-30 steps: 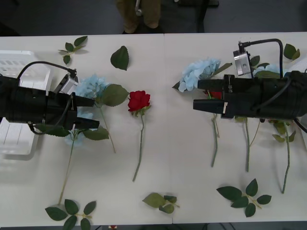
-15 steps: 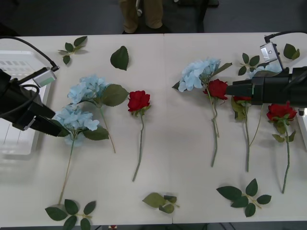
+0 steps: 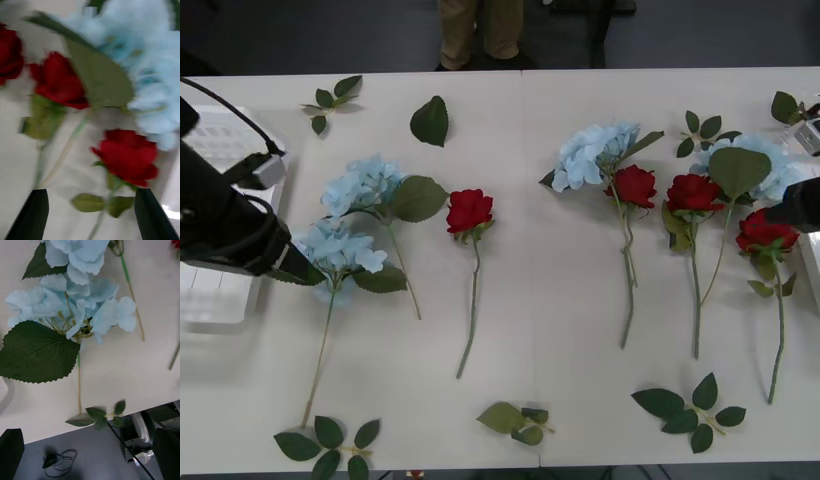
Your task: Place the red flowers into the right box and the blue flowers into the left box. If a person shows an open palm, hand one flower to the person first, then continue sorting.
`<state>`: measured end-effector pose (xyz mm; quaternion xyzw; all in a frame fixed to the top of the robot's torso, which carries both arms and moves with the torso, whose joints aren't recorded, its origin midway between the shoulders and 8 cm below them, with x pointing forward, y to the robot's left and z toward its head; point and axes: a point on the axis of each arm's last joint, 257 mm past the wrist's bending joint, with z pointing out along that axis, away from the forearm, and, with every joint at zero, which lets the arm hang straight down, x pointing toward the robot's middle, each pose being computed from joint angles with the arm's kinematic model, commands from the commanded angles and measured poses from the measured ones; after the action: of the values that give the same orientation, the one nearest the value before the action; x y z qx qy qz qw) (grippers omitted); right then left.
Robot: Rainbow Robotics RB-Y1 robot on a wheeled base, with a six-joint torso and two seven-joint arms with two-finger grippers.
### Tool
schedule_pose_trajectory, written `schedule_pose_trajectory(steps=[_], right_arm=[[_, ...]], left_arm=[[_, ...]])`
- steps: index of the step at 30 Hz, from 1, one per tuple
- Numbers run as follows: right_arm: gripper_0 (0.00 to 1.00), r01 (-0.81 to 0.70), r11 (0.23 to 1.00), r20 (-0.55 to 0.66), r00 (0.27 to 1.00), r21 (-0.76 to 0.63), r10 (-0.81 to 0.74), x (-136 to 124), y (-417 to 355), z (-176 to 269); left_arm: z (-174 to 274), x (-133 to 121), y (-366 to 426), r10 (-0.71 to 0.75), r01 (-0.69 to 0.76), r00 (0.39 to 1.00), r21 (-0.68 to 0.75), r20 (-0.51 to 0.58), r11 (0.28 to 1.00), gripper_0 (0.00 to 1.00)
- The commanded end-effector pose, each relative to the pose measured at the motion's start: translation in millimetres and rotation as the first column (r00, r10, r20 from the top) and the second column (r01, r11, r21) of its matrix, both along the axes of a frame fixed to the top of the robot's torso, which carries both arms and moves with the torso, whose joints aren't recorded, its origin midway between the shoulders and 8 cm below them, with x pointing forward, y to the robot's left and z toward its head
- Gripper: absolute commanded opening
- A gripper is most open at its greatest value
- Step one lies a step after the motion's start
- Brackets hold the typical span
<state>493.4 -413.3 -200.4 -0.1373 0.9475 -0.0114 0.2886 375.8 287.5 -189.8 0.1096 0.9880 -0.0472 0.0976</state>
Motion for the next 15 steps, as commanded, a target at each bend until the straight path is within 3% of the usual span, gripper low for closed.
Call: schedule_pose_trajectory(steps=[1, 4, 9, 15], right_arm=[[0.71, 0.104, 0.977, 0.087, 0.992, -0.187, -0.089, -7.2, -72.3, -10.1], [0.71, 0.147, 0.966, 0.062, 0.989, -0.215, -0.136, -27.0, -93.1, -40.2], [0.71, 0.201, 0.976, -0.076, 0.975, -0.089, -0.208, -67.4, -84.2, -93.5], [0.71, 0.202, 0.979, -0.112, 0.973, -0.021, -0.203, -71.5, -60.3, -112.1]], left_arm=[[-54.7, -30.5, -3.9, -0.003, 0.011, 0.998, 0.110, -0.067, 0.994, 1.00], [-77.2, -34.6, -3.8, -0.005, 0.009, 0.999, 0.126, -0.036, 0.992, 1.00], [-108.2, -37.1, -6.2, -0.015, 0.011, 0.999, 0.134, 0.031, 0.991, 1.00], [-138.4, -27.7, -9.6, -0.017, -0.003, 0.994, 0.181, 0.106, 0.983, 1.00]])
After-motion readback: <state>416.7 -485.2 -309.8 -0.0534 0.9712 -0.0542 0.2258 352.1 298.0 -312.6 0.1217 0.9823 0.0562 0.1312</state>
